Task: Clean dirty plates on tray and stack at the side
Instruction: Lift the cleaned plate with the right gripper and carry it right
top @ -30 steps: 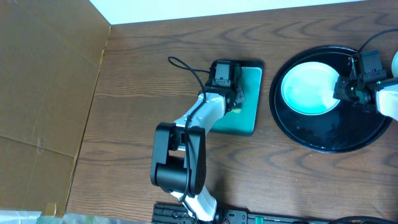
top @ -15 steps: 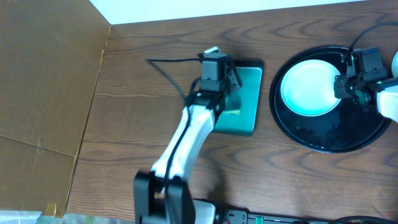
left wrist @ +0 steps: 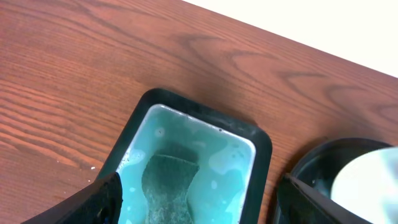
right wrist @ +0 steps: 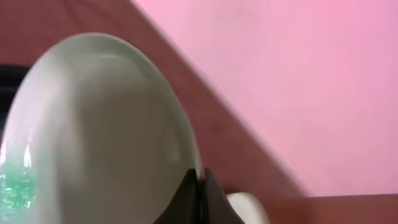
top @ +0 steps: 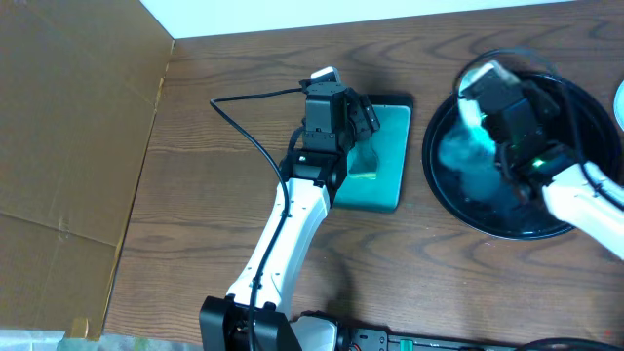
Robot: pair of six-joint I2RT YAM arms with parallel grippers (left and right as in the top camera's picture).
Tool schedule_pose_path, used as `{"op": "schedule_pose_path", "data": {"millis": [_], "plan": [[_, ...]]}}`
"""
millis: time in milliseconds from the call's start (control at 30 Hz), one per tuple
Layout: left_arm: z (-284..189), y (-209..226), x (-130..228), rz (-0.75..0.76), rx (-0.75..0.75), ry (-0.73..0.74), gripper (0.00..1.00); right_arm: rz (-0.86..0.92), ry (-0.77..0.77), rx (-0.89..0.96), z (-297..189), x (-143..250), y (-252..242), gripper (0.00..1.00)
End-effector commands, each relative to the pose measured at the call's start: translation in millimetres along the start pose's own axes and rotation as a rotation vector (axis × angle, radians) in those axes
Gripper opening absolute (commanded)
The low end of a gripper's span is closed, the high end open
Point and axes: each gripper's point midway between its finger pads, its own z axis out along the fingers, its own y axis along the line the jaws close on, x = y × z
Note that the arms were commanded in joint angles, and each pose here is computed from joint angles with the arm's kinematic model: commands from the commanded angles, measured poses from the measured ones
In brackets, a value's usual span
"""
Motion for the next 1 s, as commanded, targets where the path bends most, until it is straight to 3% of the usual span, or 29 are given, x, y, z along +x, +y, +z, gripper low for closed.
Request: {"op": "schedule_pose_path", "data": {"millis": [0,267,600,767,867,967], "plan": [[0.0,1.1,-3.2,0.009,-0.010,-0.008,0.80,-0.291,0.039,0.206,-22.0,-17.5,-34.6,0.01],[0.0,1.1,-3.2,0.009,-0.010,-0.008,0.80,-0.520,0.011,0.310,-47.3,-49.5,-39.5,0.01],[0.0,1.1,-3.2,0.009,-0.010,-0.008,0.81,-0.523,0.048,0.334,-53.0,-46.1,-40.6,0.01],[0.0,1.1,-3.2,0.009,-0.010,-0.008,0.81,-0.361,0.063,0.264,-39.5,-25.1,-31.4,0.01],[0.0,1.1,-3.2,0.009,-0.010,-0.008,0.81,-0.153,0.078,0.113,-18.6,3.0,-13.9,0.01],[0.0,1.1,-3.2,0.009,-0.010,-0.008,0.81,0.181,0.137,0.047,-1.1,32.8,-15.7,0.01]]}}
